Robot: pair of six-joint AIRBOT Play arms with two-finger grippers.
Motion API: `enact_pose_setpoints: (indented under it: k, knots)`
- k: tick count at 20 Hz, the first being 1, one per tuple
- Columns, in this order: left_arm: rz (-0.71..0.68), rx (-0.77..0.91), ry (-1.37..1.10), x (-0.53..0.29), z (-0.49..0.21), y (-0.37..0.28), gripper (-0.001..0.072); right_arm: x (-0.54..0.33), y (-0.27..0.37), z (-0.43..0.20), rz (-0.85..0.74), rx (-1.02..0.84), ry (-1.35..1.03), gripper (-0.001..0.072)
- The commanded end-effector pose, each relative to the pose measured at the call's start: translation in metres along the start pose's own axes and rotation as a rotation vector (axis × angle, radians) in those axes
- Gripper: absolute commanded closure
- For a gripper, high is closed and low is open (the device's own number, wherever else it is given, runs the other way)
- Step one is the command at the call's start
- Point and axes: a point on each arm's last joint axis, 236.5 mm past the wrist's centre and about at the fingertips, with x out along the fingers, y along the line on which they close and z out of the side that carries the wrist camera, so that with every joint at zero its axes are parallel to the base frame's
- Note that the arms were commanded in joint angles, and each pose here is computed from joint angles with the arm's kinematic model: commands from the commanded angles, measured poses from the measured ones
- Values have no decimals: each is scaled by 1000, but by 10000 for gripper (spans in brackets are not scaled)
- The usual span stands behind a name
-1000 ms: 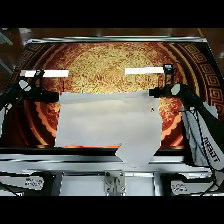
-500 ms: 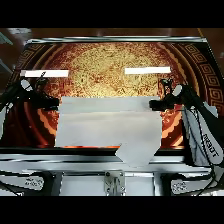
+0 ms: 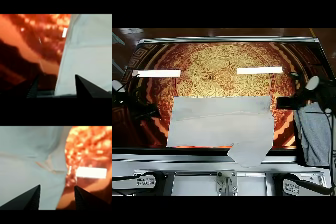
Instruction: Fold the shirts.
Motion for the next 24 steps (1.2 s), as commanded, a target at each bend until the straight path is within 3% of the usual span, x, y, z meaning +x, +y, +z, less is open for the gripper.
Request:
enact_pose_setpoints:
  k: [1,2,3,6,9,16,24]
  knots:
    - [-92,-107,107,9,-78,21,153,-29,-46,-69,-47,123,122,157]
    - [-143,-156,110,26,-101,19,74,-25,-48,-85,-12,175,132,157]
    - [-186,-181,108,42,-121,16,42,-21,-45,-98,36,220,133,157]
    - [-308,-218,77,71,-147,4,42,-16,-21,-111,174,297,105,157]
    - [-337,-280,-1,78,-132,4,43,-19,-6,-104,229,301,77,157]
    - [-376,-303,-89,78,-109,-4,48,-19,-5,-96,240,314,44,157]
    - [-393,-274,-21,96,-112,-18,48,-20,-4,-97,242,327,52,157]
